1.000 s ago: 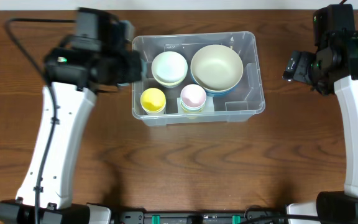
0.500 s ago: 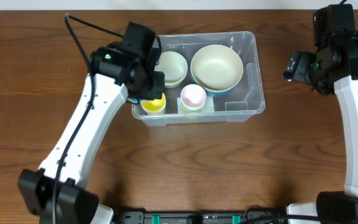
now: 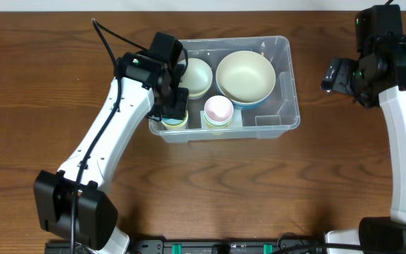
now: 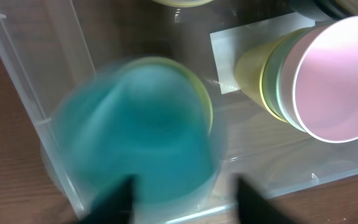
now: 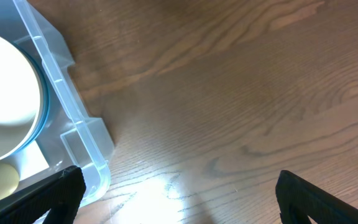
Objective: Pack container
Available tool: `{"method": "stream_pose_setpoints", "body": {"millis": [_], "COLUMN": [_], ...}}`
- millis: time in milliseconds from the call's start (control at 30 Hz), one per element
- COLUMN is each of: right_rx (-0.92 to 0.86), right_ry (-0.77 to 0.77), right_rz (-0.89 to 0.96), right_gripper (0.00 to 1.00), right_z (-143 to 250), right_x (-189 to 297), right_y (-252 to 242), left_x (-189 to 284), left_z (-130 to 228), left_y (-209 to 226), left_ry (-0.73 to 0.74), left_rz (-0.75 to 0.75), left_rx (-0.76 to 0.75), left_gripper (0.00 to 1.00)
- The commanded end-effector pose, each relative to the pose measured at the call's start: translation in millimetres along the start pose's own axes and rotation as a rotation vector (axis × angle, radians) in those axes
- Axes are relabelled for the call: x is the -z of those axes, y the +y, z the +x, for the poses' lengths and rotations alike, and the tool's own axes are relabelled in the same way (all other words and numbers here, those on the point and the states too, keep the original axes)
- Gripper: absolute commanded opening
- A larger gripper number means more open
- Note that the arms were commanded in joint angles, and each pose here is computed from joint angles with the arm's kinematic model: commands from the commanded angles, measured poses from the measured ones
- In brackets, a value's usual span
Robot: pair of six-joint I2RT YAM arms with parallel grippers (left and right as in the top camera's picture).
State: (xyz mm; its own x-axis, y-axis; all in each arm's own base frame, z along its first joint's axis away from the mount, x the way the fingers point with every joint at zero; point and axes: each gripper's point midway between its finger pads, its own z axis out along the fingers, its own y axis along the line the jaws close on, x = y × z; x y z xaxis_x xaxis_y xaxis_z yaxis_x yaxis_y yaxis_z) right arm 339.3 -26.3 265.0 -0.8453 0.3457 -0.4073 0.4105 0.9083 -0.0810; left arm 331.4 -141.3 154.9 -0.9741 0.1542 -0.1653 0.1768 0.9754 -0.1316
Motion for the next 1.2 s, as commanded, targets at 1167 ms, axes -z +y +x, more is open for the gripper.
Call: {"method": "stream_pose_setpoints", "body": {"millis": [1167], "right_rx": [-0.003], "right_ry": [-0.009], "right_rz": [0.012], "right_gripper": [0.99], "right_z": [-1.8], "right_x": [1.3], "right_y": [-3.8], "left_x": [233.6], "left_z": [143.0], "left_y": [12.6], "left_ry": [-0.625], "left_rz": [0.071], "left_rx": [-0.086], "left_gripper": [0.98]}}
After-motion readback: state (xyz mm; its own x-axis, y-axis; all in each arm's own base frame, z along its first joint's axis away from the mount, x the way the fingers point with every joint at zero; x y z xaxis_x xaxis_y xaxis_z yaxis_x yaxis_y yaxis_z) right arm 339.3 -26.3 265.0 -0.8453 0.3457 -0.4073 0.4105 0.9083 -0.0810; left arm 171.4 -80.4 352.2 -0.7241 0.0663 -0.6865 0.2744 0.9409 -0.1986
